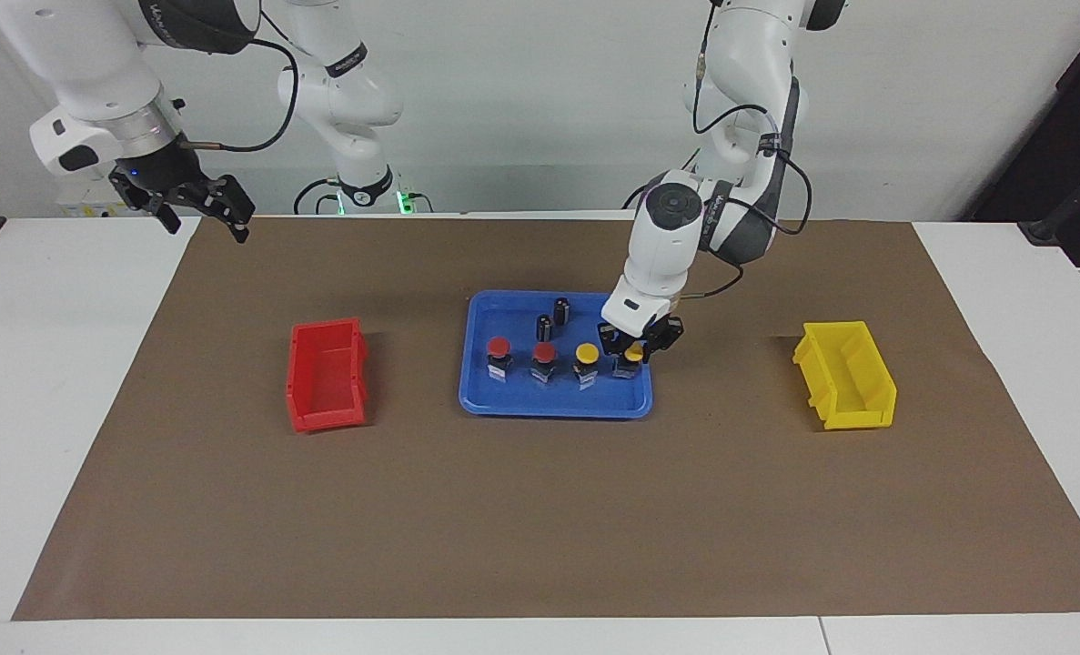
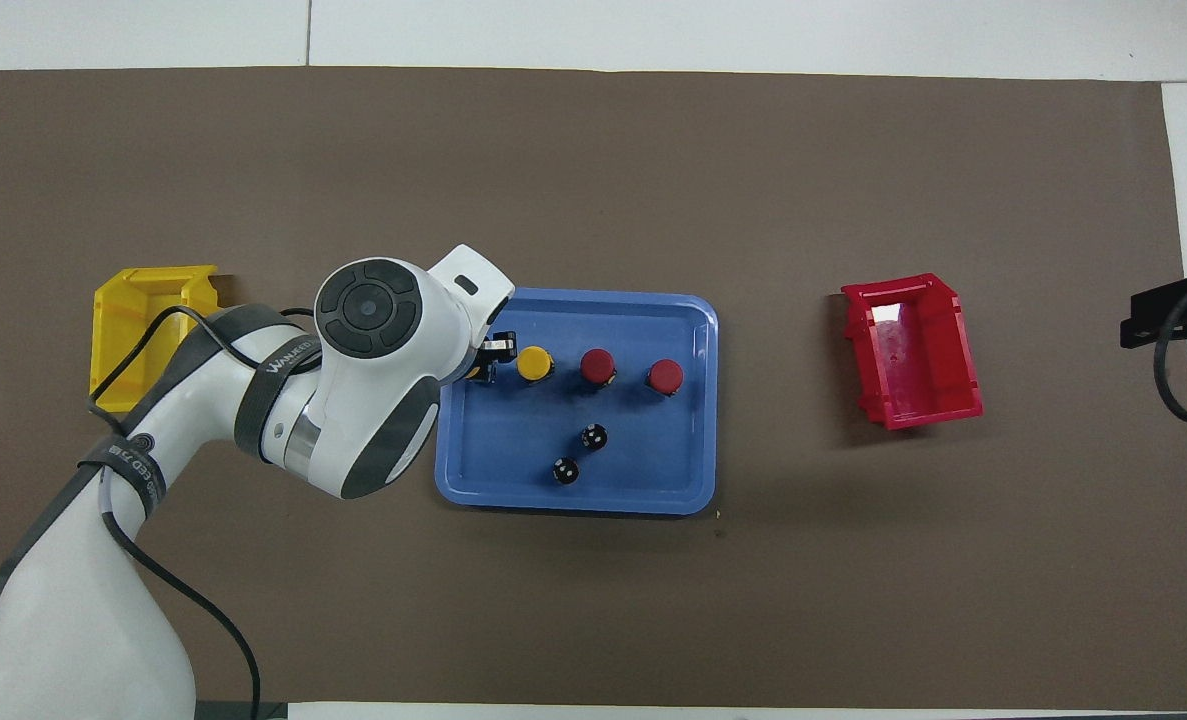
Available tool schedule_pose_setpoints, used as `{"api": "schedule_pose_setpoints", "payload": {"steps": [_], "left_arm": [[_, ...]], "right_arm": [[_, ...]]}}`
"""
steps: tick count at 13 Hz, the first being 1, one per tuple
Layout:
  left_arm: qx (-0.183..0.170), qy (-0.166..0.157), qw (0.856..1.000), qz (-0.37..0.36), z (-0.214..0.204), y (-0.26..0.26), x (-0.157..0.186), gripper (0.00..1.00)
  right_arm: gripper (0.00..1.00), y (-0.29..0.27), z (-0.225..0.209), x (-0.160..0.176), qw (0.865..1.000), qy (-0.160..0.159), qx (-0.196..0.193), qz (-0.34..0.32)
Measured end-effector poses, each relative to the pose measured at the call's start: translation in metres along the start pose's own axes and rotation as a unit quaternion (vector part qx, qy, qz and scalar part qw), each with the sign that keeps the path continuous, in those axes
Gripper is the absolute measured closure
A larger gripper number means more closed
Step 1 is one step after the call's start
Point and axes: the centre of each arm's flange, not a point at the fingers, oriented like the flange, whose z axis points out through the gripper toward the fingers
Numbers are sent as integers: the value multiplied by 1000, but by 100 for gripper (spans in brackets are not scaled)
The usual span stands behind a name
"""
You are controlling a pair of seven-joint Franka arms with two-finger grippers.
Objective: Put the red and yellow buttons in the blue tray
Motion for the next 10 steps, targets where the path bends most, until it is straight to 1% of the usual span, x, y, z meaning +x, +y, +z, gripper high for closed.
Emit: {"api": "schedule_pose_setpoints", "payload": {"steps": [1, 4, 5, 6, 7, 8, 10], "left_arm": [[0, 0, 1000, -1, 0, 0, 0, 55], [3, -4, 1000, -4, -7, 1, 1, 22], [7, -7, 1000, -8, -18, -3, 5, 22], [9, -10, 1000, -10, -33, -12, 12, 15], [15, -18, 1000, -3, -54, -29, 21, 5], [22, -32, 999, 10, -79, -53, 31, 0], [27, -48, 998, 20, -123, -104, 49, 0]], "right_arm": [[0, 0, 0, 0, 1000, 0, 0, 0], [0, 0, 0, 0, 1000, 0, 0, -11], [0, 0, 0, 0, 1000, 0, 0, -23], [0, 0, 0, 0, 1000, 0, 0, -30], [0, 0, 0, 0, 999, -1, 1, -34], [0, -1, 0, 0, 999, -1, 2, -37], [0, -2, 0, 0, 999, -1, 3, -38]]}}
